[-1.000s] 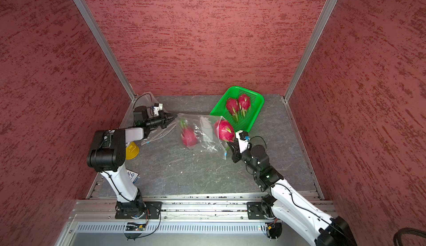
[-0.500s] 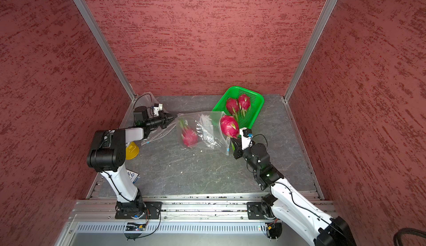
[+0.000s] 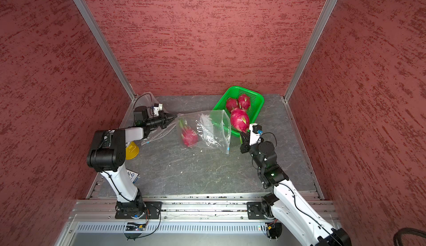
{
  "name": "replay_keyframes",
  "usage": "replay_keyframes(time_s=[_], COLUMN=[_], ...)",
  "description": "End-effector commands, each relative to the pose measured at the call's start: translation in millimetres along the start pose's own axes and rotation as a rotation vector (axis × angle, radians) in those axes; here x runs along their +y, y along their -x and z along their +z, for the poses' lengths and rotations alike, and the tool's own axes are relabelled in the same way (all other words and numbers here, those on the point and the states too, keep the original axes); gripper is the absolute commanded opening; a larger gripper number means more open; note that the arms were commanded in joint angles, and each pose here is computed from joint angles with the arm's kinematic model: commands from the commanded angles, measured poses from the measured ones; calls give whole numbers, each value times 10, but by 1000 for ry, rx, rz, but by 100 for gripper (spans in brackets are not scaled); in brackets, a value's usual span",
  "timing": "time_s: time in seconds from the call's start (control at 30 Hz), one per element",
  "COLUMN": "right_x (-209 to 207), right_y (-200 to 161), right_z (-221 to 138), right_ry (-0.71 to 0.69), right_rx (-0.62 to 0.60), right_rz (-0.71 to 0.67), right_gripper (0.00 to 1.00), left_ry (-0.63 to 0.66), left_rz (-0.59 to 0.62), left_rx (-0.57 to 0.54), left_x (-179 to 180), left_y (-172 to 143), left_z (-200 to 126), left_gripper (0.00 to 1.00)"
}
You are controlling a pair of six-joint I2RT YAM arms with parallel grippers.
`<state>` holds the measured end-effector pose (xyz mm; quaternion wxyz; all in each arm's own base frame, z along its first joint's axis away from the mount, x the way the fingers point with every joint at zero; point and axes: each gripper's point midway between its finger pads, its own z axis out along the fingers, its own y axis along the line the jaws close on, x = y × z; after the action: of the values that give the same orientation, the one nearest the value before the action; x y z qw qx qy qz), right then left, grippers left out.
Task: Open the zip-top bag and take out the dragon fruit
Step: Place the dragon fruit in the basket.
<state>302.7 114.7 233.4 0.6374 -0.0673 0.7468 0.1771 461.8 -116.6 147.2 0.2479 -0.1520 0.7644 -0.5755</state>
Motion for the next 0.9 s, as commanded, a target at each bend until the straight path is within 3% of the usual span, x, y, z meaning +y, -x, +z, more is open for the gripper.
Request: replay_keyframes(time_s=[0.0,0.33,0.53,0.87], right_x=[-77,-415,-535,-737], right_y=[292,284,-51,-586], right_z=[149,955,1362,1616], right_ry=[-7,-69,-109,-201], right_rx=[-58,14,112,194], right_rz=[8,201,330,460], right_gripper=[0,0,0,0], left_ry=[-9,-25,-34,-39], left_rz=[34,50,66,73], left_rx=[-5,7,9,19], left_x=[-56,-140,-226,-259], left_y=[51,16,-16,-43], left_z=[7,17,5,30], left_gripper=[0,0,0,0])
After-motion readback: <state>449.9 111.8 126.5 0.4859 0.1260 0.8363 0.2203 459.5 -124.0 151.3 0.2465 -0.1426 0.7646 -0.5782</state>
